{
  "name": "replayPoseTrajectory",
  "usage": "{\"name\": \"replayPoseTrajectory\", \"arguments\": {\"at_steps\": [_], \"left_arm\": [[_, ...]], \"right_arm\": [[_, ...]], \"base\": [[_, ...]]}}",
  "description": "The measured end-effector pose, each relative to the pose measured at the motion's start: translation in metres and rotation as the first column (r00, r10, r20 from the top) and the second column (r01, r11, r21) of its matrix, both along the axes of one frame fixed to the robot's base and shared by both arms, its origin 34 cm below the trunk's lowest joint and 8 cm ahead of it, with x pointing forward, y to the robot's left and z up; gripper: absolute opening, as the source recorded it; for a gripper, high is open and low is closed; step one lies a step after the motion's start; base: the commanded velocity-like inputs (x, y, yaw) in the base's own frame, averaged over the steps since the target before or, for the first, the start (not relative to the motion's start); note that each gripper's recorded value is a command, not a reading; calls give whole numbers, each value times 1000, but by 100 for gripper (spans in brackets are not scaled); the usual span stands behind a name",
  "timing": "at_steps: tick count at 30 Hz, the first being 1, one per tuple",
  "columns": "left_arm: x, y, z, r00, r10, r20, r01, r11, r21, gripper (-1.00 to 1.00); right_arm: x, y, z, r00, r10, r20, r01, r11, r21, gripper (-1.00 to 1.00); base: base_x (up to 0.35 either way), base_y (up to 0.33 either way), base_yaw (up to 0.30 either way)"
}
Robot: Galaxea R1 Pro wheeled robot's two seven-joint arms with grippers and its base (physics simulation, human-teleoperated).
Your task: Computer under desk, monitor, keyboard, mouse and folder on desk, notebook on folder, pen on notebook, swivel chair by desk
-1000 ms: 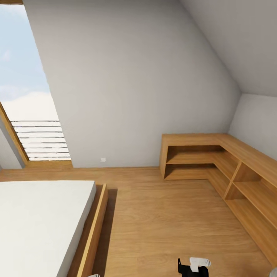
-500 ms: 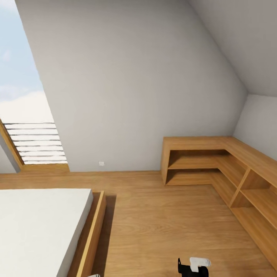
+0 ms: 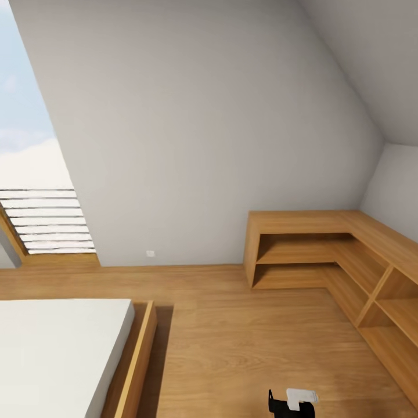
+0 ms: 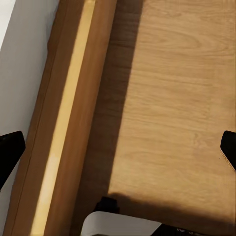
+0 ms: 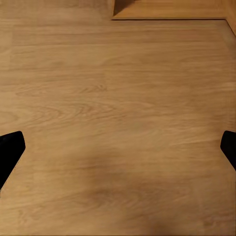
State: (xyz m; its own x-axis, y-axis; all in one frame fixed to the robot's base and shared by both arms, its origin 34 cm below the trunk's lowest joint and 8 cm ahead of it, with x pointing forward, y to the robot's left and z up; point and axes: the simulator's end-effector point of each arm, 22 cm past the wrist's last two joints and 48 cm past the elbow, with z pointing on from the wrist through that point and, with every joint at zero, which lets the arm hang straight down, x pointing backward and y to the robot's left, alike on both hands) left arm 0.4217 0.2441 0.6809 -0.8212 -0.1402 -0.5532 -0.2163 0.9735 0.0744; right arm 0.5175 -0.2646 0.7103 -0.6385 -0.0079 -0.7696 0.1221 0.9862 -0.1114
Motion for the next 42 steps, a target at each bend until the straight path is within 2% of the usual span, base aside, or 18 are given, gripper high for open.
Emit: {"name": "replayPoseTrajectory", "arguments": {"at_steps": [42], "left_arm": [[-1,0,-1,1000,2,-3,-2,1000,0,100]], "right_arm": [[0,1,0,1000,1,0,-1,1000,1,100]], "base": [[327,0,0]]}}
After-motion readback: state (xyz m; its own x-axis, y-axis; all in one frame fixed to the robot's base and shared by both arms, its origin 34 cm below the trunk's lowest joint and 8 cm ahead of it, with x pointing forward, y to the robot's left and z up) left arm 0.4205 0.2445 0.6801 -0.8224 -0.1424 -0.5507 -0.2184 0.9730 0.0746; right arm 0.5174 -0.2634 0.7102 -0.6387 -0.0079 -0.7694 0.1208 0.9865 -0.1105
